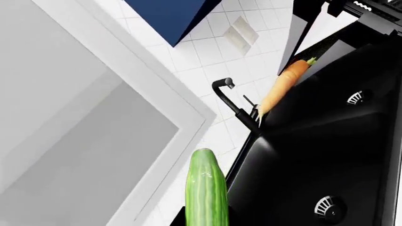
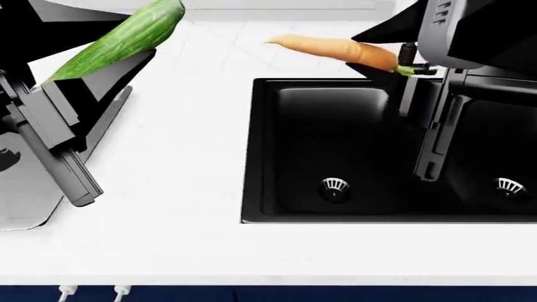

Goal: Place the two vegetables and bowl onto the tray for setting up a vegetable dip station.

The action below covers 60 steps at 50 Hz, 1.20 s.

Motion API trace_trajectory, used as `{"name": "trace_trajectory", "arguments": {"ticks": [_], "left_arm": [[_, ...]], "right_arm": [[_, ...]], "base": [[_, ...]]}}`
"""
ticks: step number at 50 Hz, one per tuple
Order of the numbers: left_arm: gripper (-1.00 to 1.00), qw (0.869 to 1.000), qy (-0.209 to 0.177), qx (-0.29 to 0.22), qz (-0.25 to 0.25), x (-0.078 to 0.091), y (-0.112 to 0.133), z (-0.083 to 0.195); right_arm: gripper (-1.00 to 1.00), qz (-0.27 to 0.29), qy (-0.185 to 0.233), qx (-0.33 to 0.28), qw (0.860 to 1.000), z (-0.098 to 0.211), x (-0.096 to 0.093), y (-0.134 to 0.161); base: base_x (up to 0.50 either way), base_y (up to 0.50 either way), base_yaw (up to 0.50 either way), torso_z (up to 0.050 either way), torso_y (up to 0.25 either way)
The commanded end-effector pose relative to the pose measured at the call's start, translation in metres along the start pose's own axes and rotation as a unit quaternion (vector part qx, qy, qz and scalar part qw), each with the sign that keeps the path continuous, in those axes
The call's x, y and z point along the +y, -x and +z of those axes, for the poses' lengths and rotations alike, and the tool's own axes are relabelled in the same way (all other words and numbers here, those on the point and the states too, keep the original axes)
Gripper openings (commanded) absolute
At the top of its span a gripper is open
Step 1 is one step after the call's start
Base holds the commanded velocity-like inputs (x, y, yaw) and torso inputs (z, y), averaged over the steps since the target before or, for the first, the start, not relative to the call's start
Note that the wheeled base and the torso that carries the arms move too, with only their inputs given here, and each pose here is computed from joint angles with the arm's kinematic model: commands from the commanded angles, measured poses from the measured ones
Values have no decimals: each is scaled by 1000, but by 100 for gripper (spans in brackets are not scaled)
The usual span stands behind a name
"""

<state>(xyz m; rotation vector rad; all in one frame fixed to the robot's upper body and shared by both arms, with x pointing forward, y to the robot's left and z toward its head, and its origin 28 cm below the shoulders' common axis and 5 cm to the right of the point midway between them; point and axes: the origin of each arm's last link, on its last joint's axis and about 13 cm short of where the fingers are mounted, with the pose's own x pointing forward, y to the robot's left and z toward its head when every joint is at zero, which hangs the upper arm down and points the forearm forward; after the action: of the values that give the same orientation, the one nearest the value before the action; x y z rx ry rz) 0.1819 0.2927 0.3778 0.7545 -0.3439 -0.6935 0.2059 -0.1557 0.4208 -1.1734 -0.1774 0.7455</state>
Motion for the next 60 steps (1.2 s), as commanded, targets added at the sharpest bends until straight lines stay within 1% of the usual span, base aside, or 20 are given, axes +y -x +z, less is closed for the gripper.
{"name": "trace_trajectory", "arguments": {"ticks": [1, 14, 25, 32, 47, 60], "left_arm": [[-100, 1000, -3, -4, 8, 1, 1, 0], [-100, 1000, -6, -6, 10, 1, 1, 1], [-100, 1000, -8, -5, 10, 1, 0, -1], [-100, 1000, -9, -5, 9, 1, -1, -1], [-100, 1000, -10, -7, 8, 1, -2, 0], [-100, 1000, -11, -12, 3, 2, -5, 1]], "right_arm": [[-100, -8, 5, -6, 1000, 0, -2, 1], [-100, -10, 8, -15, 1000, 2, -4, -1], [-100, -14, 11, -21, 1000, 1, -5, -1], [-100, -14, 22, -18, 1000, -1, -6, -2], [-100, -20, 19, -16, 999, -3, -7, -3], [-100, -27, 27, -11, 999, -3, -8, -3]], "base": [[-1, 500, 0, 0, 0], [33, 500, 0, 0, 1], [298, 447, 0, 0, 0], [321, 430, 0, 0, 1], [272, 455, 0, 0, 1], [43, 499, 0, 0, 1]]}}
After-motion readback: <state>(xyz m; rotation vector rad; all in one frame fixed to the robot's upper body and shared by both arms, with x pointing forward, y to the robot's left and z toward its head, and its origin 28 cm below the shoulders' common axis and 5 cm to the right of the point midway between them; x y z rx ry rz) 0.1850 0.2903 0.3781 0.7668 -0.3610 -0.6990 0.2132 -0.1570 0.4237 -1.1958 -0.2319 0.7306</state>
